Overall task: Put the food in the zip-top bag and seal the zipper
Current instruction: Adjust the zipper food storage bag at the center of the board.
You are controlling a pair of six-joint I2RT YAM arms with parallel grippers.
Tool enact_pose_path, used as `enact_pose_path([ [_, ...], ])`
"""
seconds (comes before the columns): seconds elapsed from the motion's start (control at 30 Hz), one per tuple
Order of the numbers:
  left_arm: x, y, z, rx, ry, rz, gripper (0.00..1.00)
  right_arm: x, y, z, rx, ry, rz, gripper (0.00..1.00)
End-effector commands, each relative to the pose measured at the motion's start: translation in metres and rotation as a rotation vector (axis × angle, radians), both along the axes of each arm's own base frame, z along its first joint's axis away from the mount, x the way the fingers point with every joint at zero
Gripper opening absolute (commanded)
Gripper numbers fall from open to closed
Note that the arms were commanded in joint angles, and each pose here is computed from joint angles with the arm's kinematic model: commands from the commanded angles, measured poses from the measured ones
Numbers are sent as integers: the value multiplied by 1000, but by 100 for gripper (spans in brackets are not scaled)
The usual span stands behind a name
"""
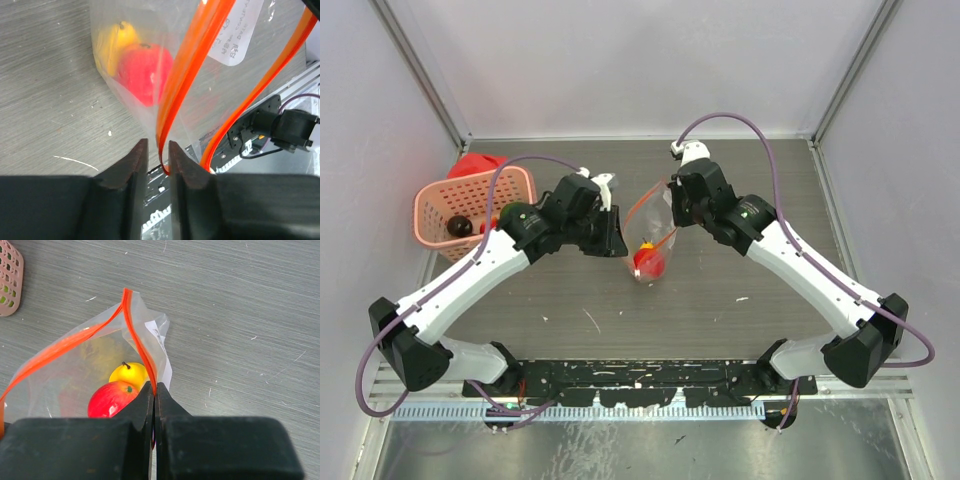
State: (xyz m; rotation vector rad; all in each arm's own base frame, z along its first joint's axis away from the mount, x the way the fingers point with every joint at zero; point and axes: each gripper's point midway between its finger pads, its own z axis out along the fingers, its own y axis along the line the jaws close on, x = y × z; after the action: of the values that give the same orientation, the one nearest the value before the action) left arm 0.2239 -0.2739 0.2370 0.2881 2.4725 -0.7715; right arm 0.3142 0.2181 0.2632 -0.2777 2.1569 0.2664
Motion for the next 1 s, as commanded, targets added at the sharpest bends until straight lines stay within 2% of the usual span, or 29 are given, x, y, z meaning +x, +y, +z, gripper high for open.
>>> enact_pose_path([
  [0.0,11,-2,31,-57,-94,-7,33,9,9,24,56,-69,15,0],
  [0.07,16,-4,38,-67,-114,-6,46,8,13,25,70,-67,34,0],
  [0.13,21,-5,44,-72,-130,-2,55,8,18,26,84,-64,50,0],
  [0.3,38,-14,51,-70,-157,-5,66,7,27,27,109,-53,86,0],
  [0.77,67,-45,65,-84,-161,-43,72,12,33,18,79,-28,102,0],
  [0.87,76,-36,60,-28,-187,-3,71,14,33,18,71,-31,101,0],
  [0.97,87,-20,47,88,-206,44,65,15,31,21,61,-36,95,0],
])
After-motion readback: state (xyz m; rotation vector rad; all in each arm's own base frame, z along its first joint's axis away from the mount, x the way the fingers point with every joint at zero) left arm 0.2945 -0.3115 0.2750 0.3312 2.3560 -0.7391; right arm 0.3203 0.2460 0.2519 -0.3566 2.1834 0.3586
